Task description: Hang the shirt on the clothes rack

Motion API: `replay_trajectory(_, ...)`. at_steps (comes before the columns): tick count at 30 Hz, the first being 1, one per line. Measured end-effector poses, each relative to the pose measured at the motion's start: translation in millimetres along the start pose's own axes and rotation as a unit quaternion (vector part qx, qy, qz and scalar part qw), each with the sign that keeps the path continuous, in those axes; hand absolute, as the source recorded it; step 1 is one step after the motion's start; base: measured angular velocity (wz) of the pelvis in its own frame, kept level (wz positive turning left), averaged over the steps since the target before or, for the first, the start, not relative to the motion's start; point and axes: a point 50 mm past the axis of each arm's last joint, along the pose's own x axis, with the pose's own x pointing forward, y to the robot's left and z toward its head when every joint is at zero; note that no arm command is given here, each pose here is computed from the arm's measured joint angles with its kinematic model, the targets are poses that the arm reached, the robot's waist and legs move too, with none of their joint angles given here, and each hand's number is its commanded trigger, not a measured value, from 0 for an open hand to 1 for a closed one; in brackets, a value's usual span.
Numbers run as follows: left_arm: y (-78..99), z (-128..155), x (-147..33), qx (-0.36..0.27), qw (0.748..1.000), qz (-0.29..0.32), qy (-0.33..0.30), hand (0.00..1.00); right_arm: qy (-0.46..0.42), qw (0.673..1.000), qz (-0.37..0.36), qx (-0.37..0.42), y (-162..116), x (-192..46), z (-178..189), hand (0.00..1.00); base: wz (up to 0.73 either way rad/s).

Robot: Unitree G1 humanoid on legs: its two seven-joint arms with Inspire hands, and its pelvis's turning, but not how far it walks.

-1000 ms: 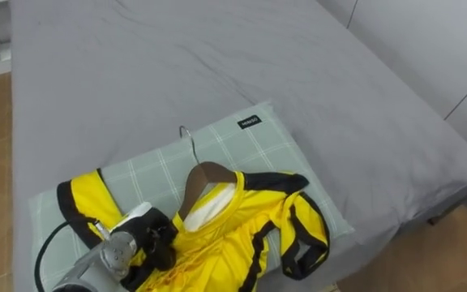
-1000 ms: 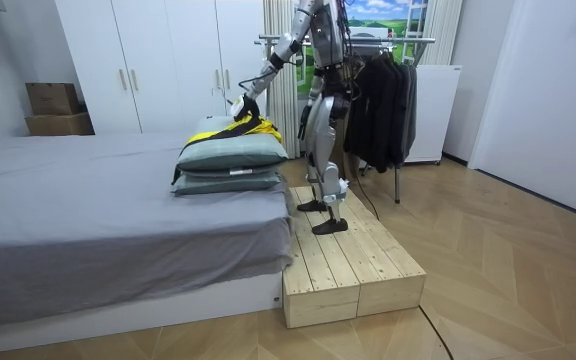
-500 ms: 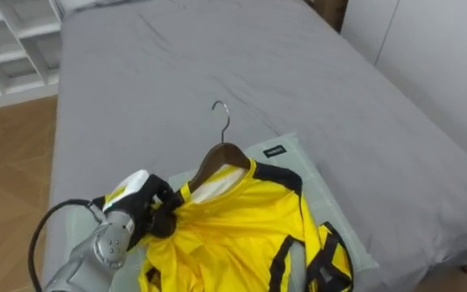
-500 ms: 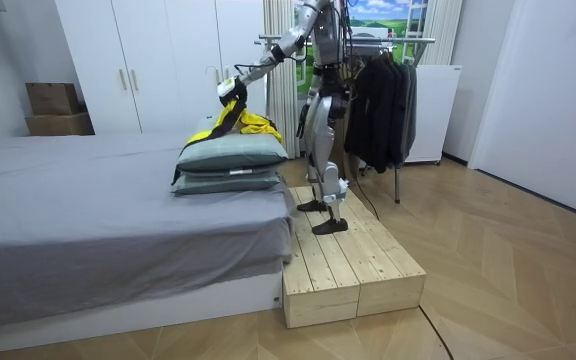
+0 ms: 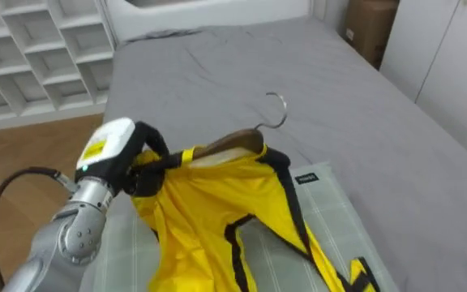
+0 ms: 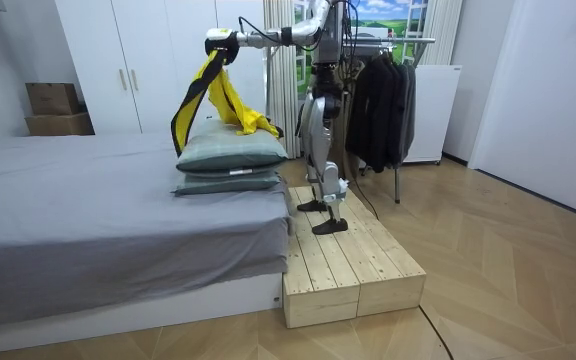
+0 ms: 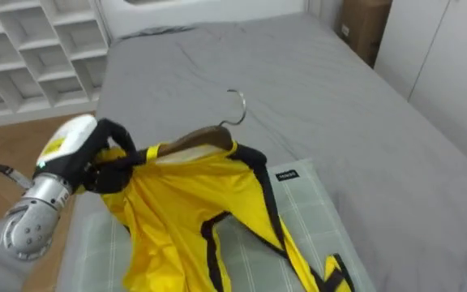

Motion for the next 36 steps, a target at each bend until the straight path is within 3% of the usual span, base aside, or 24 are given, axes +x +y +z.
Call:
replay_trajectory(11, 14.4, 0.1, -10.0, -0.034, 0.999, 0.034, -0.001, 1.0, 0.015, 0.999, -0.01, 0.037, -5.3, -2.5, -17.5, 0.0, 0.09)
replay_trajectory(24, 11.6, -3.4, -13.2, -0.15, 0.988, 0.028, 0.007, 1.0, 0.028, 0.998, -0.016, 0.056, -12.5, -5.9, -31.5, 0.0, -0.02)
replay_trajectory(29, 6.6, -17.3, -24.4, -0.182, 0.983, 0.018, 0.034, 1.0, 0.03, 0.997, -0.021, 0.062, -15.1, -7.0, -35.0, 0.0, -0.09)
replay_trajectory(36, -0.7, -26.9, -33.7, -0.185, 0.981, 0.004, 0.06, 1.0, 0.03, 0.997, -0.053, -0.039, -20.5, -7.0, -27.9, 0.0, -0.01)
